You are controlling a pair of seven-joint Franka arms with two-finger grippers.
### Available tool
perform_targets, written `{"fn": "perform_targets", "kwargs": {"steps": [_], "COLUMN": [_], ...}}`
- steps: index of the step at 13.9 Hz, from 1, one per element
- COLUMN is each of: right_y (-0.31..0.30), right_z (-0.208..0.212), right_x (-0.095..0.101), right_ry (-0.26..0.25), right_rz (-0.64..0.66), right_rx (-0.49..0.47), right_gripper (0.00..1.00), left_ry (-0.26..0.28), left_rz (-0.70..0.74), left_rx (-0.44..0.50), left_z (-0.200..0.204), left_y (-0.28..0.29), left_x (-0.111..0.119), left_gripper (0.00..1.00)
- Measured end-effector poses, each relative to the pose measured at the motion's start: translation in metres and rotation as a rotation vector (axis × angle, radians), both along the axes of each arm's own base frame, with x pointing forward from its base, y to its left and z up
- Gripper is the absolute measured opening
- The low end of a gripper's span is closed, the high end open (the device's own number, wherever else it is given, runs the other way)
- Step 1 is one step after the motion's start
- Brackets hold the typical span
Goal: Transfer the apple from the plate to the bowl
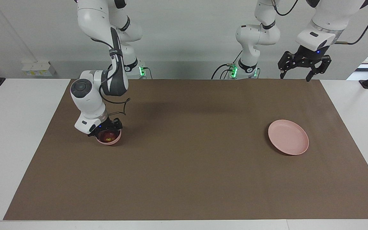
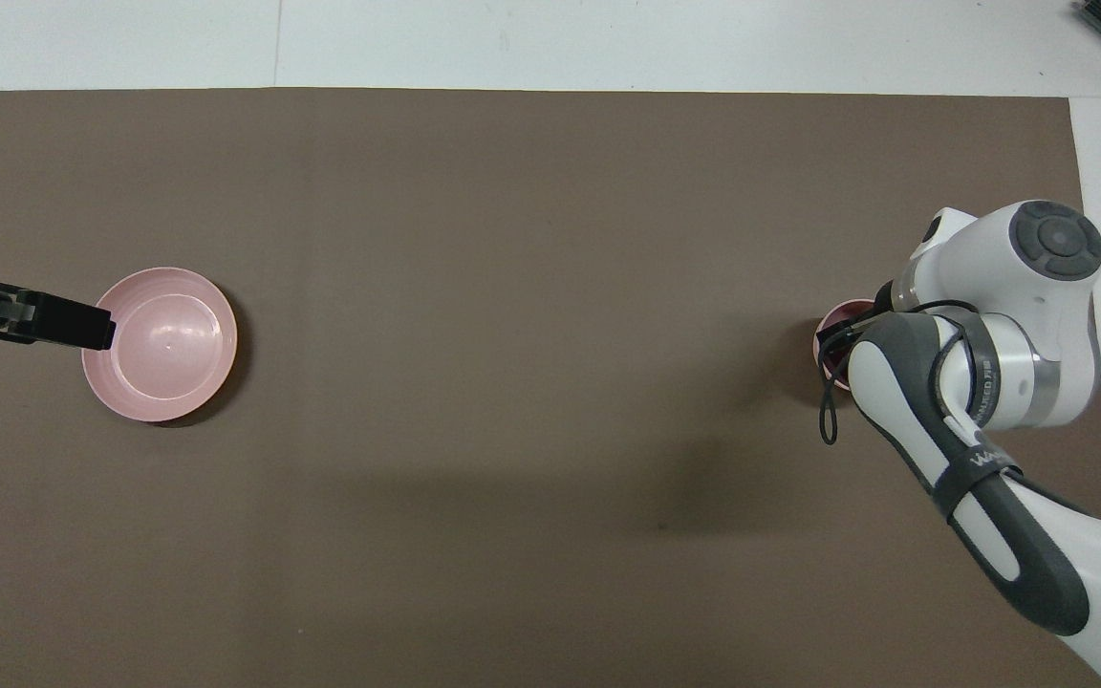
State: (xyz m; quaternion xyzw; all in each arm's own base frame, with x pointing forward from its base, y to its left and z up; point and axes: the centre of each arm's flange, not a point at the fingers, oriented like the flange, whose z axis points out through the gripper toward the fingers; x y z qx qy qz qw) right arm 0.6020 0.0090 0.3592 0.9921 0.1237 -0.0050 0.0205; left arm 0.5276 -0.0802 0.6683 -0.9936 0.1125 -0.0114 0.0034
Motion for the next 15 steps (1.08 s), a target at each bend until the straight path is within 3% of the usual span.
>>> {"fn": "perform_targets", "kwargs": {"steps": [3,6,9,12,15], "right_y": [0.008,0.023,0.014,0.004,0.002], "right_z": [0.066,0.134,0.203,0.269,0.301], "right_x": [-0.001,-0.014,-0.032,-0.054,-0.07], "right_ry": [-0.025,-0.035,-0.042,-0.014,-0.014], "right_rz": [-0.15,-0.245,-0.276,-0.291,-0.291], "right_rx": [0.013,0.027,0.038,0.039,0.043], "right_gripper": [1.0,1.0,1.0,1.0,1.0], "left_ry": [0.005,0.006,0.008,0.008,0.008], "left_rz": [0.0,0.0,0.0,0.002,0.013], "left_rx": [0.001,0.001,0.001,0.001,0.001], "left_z": [-0.001,-0.001,-0.001,-0.001,-0.001], "left_y": [0.0,0.0,0.0,0.001,0.007], "left_x": [-0.001,-0.001,-0.001,-0.001,0.0], "left_gripper": [1.0,1.0,1.0,1.0,1.0]}}
